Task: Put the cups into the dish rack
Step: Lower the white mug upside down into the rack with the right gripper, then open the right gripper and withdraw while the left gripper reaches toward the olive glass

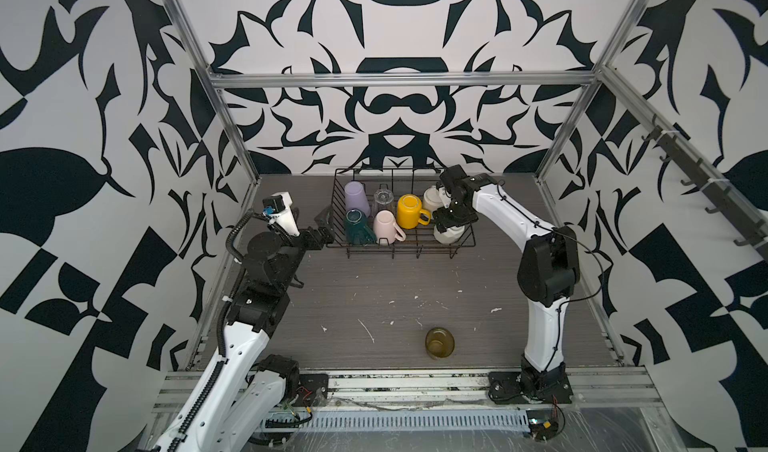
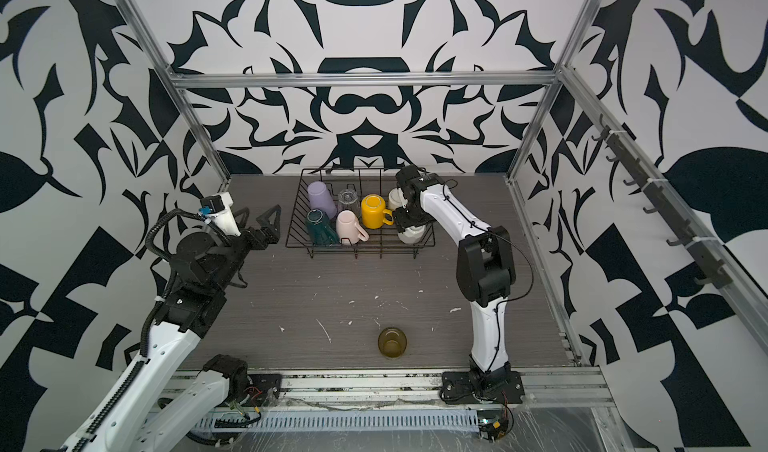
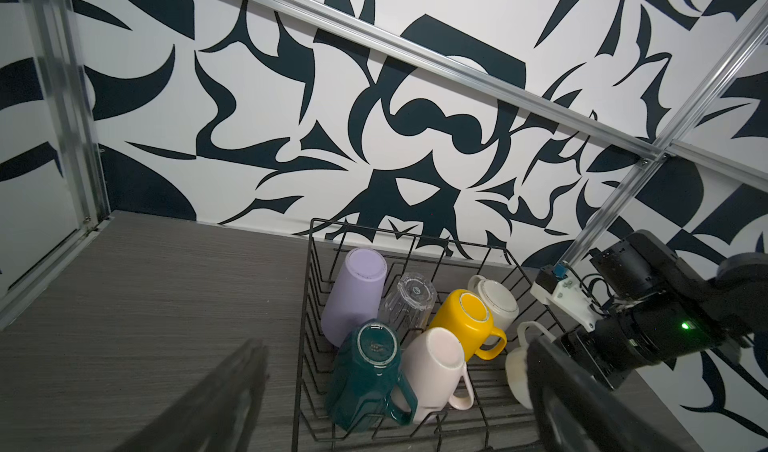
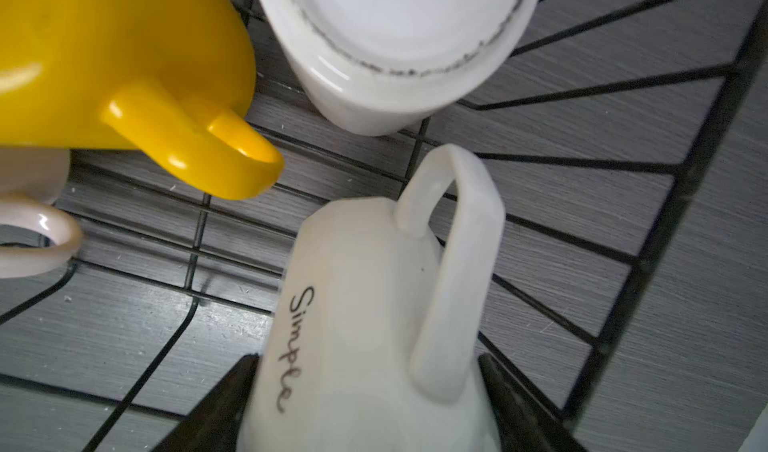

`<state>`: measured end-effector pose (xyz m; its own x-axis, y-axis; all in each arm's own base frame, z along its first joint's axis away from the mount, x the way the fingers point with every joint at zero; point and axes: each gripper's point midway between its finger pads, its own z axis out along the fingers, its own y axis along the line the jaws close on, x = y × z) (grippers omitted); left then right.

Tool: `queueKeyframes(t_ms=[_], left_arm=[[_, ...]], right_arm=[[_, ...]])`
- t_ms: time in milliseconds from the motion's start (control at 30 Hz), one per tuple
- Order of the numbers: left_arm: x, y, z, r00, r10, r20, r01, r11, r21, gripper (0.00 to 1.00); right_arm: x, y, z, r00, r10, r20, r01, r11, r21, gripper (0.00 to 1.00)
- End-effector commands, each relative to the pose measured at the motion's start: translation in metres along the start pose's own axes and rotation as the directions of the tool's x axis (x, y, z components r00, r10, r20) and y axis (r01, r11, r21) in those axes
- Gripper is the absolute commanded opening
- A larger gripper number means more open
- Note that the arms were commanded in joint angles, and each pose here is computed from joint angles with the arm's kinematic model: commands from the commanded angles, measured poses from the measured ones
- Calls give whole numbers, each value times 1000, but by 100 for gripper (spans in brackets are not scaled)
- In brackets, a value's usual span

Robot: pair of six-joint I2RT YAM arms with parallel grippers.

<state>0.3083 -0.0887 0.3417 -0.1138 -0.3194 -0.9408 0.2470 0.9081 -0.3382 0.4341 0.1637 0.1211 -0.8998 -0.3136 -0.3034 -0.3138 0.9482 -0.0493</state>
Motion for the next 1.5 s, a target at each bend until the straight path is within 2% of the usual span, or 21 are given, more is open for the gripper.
queueKeyframes(t_ms=[0,100,233,633,700,967,1167,1367,1467], left_arm=[[-15,1,-6,999,-16,45,17,1000,-19,99],[-15,3,-8,999,-22,47,23,999,-26,100],[-13,4,-9,999,-21,41,23,999,-35,99],[0,15,-5,999,-23,-39,19,995,-99,99],[2,15,-5,999,-27,-45,23,995,-99,99],[9,15,-4,997,-34,-76,26,995,-94,99],[19,13,-4,990,-46,-135,34,996,-86,99],[48,-6,-4,947,-85,-308,88,996,-2,95],[69,-19,-4,899,-118,-422,154,987,52,91]], right_arm=[[-24,-3,-28,995,-2,96,1,1000,2,27],[-24,-1,-26,996,-6,93,7,1000,-9,43],[-26,0,-25,995,-12,101,13,1000,-13,58],[-31,3,-27,993,-18,121,21,999,-29,77],[-32,4,-28,992,-18,125,22,999,-34,83],[-34,4,-26,992,-18,125,23,999,-34,87],[-39,3,-44,985,-7,175,14,999,-37,89],[-44,4,-83,951,46,306,-24,997,-76,89],[-41,5,-103,914,95,394,-54,992,-114,89]])
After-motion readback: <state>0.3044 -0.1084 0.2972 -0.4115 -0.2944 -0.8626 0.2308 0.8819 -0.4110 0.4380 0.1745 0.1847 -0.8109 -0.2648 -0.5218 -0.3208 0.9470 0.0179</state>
